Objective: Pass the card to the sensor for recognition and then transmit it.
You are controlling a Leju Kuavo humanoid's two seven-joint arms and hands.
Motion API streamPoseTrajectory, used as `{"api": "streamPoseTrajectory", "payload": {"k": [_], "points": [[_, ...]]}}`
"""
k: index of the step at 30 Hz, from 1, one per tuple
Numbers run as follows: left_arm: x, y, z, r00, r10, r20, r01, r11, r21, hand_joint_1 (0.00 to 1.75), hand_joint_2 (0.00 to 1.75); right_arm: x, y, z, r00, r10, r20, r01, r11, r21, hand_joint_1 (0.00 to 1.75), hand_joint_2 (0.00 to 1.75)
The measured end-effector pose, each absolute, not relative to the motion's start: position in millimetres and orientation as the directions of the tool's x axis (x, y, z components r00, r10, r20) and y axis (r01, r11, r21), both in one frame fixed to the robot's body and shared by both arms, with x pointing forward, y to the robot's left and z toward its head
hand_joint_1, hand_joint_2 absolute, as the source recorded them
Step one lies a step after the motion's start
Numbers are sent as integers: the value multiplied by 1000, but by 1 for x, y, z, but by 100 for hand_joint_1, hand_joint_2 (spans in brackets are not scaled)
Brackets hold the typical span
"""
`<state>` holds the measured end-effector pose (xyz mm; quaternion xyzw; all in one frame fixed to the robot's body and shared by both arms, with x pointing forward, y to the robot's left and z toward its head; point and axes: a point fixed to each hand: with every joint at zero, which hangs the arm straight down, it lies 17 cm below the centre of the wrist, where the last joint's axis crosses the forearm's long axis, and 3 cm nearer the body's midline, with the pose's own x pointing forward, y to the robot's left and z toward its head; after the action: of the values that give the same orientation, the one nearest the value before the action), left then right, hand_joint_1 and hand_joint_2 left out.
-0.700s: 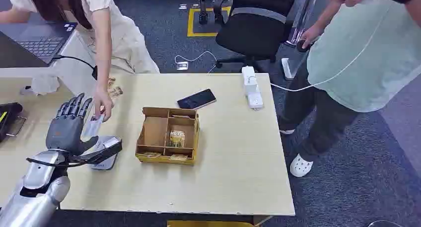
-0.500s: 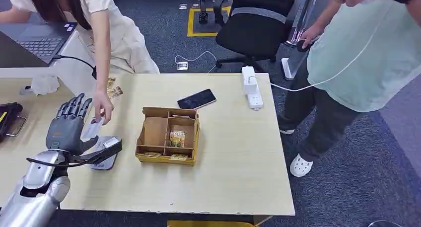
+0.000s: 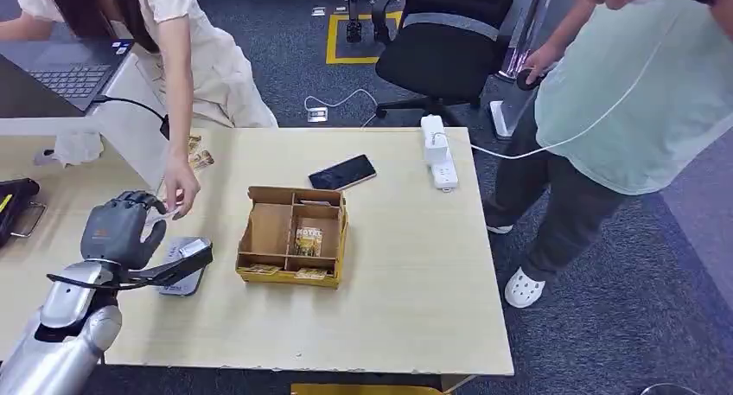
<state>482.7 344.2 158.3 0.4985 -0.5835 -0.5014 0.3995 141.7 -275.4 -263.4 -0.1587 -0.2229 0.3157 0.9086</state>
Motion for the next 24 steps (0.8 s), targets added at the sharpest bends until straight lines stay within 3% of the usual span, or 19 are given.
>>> {"api": "streamPoseTrajectory", "payload": {"k": [24], "points": [[490,348,169,-186,-982,-35,-196,2,981,175,175,142,-275,-263,702,644,305,-502,751,-429,0,175]]}}
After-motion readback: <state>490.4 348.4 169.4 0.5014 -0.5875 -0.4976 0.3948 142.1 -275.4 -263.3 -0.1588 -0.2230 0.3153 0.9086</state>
